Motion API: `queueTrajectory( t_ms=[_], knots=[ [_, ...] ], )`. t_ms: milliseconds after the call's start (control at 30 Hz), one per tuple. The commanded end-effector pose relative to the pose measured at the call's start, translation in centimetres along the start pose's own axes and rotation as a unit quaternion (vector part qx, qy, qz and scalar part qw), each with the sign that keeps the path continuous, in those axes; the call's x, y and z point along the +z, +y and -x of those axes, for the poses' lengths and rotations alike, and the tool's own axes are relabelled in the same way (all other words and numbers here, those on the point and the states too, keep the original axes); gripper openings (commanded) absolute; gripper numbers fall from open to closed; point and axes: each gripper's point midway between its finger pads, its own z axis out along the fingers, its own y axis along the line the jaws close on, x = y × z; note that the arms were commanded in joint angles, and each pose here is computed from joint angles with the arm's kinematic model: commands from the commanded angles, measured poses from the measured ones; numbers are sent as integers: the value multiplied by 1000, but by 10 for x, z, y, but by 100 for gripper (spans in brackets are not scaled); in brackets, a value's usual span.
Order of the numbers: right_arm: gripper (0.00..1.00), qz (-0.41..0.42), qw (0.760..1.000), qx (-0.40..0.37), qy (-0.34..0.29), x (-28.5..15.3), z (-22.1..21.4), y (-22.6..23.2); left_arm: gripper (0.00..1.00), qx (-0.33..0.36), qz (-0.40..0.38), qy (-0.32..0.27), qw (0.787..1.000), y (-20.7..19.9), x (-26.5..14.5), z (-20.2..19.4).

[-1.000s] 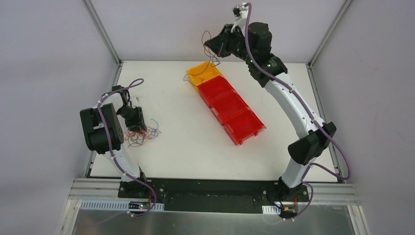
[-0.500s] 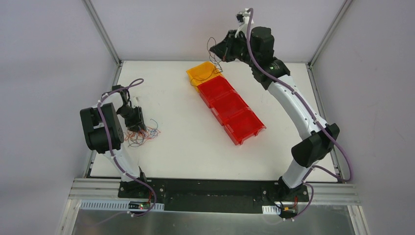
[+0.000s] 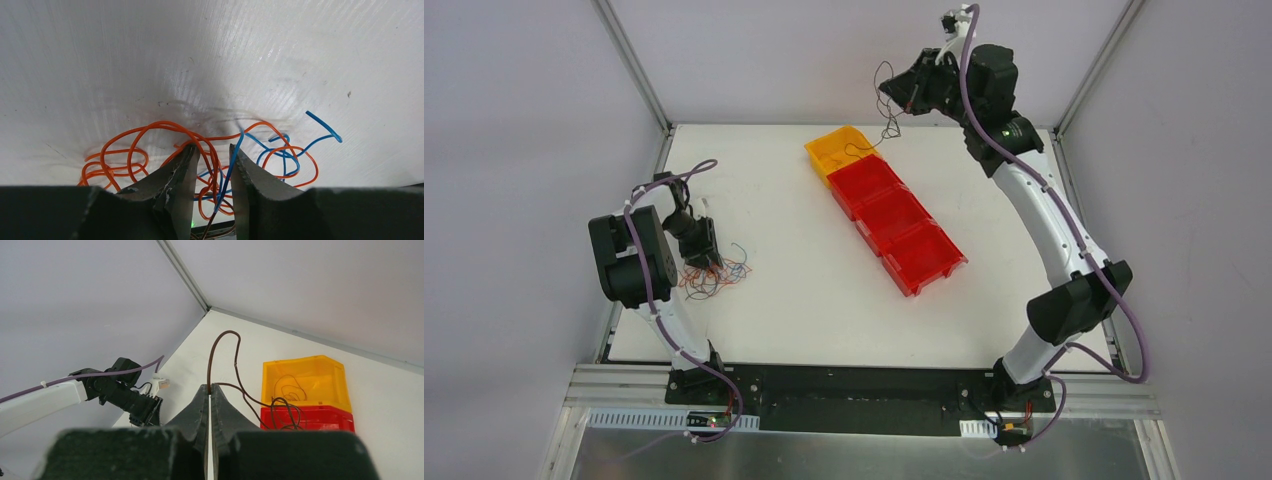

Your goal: Untangle the cables

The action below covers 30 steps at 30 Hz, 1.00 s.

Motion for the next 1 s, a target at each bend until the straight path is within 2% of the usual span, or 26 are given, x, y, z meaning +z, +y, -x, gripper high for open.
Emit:
queueTrajectory(
  t_ms=[0,300,500,767,867,967],
  knots=[
    [0,10,1000,3,6,-9,1,-9,31,0,6,-5,1000,5,-3,10],
    [0,40,990,9,134,20,-86,-43,31,-3,4,2,1000,4,-3,6],
    [0,43,987,14,154,61,-119,-64,31,-4,6,5,1000,5,-3,1],
    [0,54,980,99,162,113,-168,-76,31,-2,10,2,1000,5,-5,4],
    [0,48,976,118,175,115,-189,-83,31,1,10,3,1000,6,-7,3],
    [0,47,976,91,190,107,-212,-93,31,5,2,5,1000,3,-8,-1]
  ],
)
